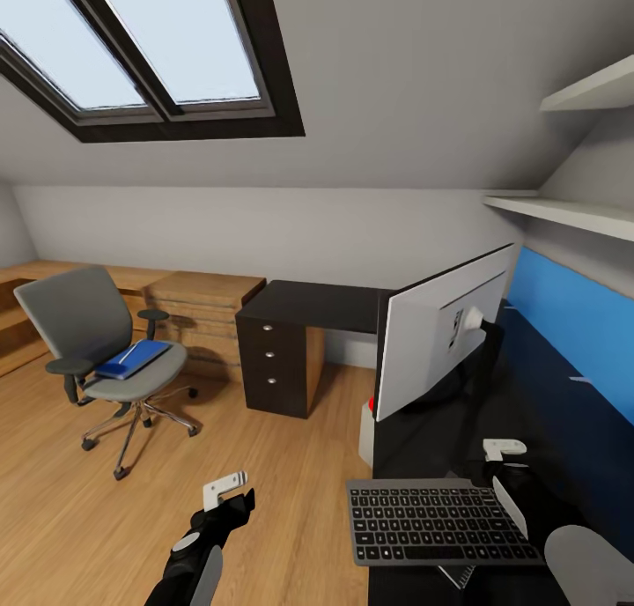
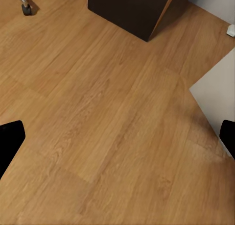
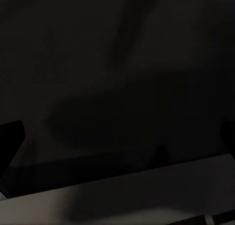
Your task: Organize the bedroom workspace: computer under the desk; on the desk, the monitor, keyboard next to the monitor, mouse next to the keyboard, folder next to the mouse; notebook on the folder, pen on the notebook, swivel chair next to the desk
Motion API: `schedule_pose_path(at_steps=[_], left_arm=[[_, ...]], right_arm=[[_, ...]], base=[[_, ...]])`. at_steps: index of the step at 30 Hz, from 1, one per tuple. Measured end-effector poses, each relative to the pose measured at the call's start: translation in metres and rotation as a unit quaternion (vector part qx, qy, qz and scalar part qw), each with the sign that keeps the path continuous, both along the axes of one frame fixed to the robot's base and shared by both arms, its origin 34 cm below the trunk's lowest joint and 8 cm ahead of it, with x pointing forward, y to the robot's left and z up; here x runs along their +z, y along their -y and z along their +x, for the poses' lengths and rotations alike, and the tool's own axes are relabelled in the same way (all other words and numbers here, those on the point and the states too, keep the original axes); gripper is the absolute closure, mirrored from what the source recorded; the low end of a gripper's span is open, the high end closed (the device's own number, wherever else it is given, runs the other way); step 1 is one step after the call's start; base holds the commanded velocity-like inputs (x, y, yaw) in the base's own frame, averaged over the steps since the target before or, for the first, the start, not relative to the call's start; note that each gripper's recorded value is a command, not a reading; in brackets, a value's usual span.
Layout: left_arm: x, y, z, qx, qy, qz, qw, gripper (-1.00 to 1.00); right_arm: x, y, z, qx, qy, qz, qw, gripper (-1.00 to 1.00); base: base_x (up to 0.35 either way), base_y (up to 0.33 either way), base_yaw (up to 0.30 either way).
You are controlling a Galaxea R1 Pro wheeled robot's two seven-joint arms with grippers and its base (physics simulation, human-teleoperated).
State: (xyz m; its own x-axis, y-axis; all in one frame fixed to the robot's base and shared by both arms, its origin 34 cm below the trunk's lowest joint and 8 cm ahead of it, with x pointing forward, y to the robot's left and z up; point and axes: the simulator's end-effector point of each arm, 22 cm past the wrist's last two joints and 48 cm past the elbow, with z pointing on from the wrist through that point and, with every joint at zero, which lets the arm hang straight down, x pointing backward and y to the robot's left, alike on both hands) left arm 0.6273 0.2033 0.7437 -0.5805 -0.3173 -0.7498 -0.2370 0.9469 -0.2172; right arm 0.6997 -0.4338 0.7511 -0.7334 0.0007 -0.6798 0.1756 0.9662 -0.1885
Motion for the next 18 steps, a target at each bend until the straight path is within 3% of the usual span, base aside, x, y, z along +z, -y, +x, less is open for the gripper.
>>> schedule_pose_path(at_steps=[10, 18], left_arm=[[-0.0014, -0.0076, -0.0003, 0.001, -0.001, 0.006, 1.0000, -1.00], [-0.0017, -0.0098, -0.0002, 0.001, -0.001, 0.008, 1.0000, -1.00]], right_arm=[[-0.0001, 0.0000, -0.0001, 0.000, 0.000, 0.000, 1.0000, -1.00], [0.0001, 0.0008, 0.0000, -0.001, 0.000, -0.001, 1.0000, -1.00]], base=[[-0.005, 0.000, 0.000], [-0.145, 0.000, 0.000]])
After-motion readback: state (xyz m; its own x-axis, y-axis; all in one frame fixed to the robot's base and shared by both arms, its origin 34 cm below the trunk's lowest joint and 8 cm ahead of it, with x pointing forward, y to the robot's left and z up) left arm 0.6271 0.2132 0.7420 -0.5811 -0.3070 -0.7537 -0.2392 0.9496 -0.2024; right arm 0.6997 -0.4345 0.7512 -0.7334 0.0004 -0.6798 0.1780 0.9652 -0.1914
